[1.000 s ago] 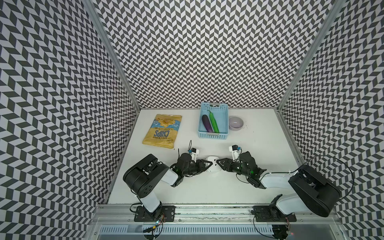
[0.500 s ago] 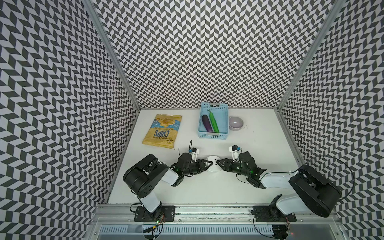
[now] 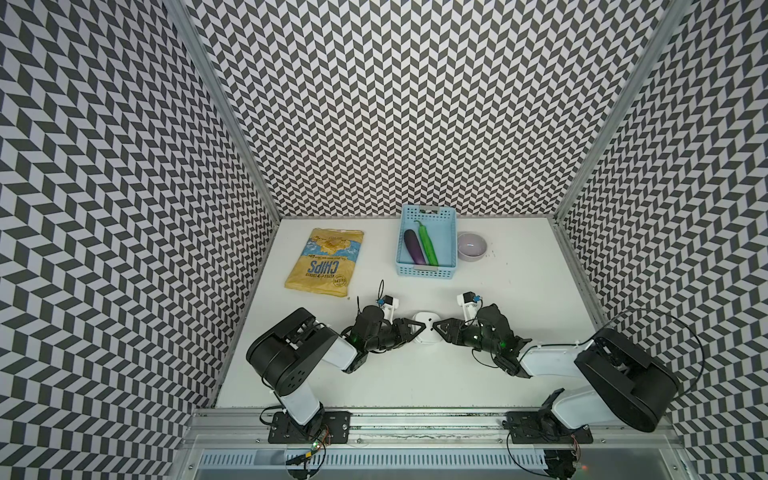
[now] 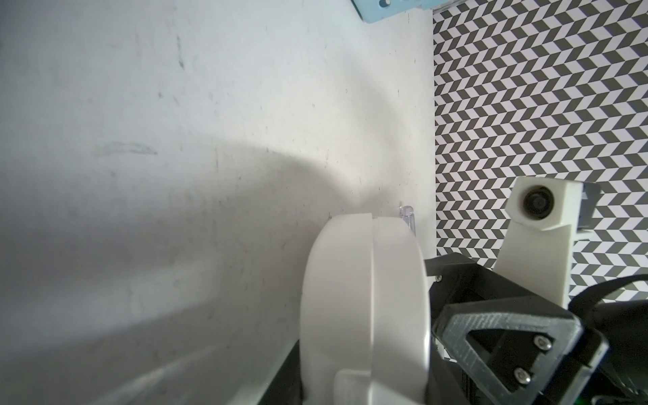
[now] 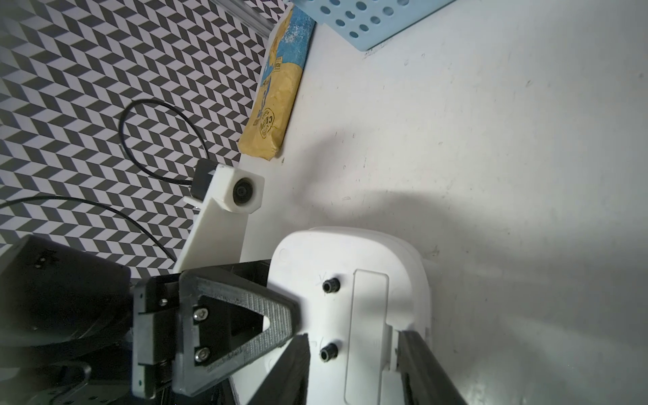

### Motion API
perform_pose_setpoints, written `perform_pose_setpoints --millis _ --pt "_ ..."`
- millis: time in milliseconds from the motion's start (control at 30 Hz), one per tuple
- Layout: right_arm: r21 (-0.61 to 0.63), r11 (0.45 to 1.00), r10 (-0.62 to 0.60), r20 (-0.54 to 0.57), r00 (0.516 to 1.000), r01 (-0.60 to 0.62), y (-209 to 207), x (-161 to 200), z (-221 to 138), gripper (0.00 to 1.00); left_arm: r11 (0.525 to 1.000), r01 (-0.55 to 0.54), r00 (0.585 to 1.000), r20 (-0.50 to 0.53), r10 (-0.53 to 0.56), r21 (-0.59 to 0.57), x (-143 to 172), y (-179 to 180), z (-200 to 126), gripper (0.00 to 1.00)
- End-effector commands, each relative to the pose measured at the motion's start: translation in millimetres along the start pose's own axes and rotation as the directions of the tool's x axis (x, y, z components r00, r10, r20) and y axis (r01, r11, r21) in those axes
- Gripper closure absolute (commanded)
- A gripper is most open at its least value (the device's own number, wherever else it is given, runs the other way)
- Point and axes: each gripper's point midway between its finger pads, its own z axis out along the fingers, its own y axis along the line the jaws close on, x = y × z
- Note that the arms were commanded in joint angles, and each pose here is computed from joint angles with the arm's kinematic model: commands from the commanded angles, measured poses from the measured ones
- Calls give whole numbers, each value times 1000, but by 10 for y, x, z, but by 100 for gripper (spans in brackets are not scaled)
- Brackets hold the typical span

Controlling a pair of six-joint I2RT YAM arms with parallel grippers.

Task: Remove the battery from the alarm
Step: Remove the cover from the alarm.

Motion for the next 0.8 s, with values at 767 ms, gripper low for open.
perform_pose_setpoints --millis 767 --pt "-299 951 69 -47 997 -80 643 -70 -223 54 998 -59 998 8 59 8 -41 -98 42 100"
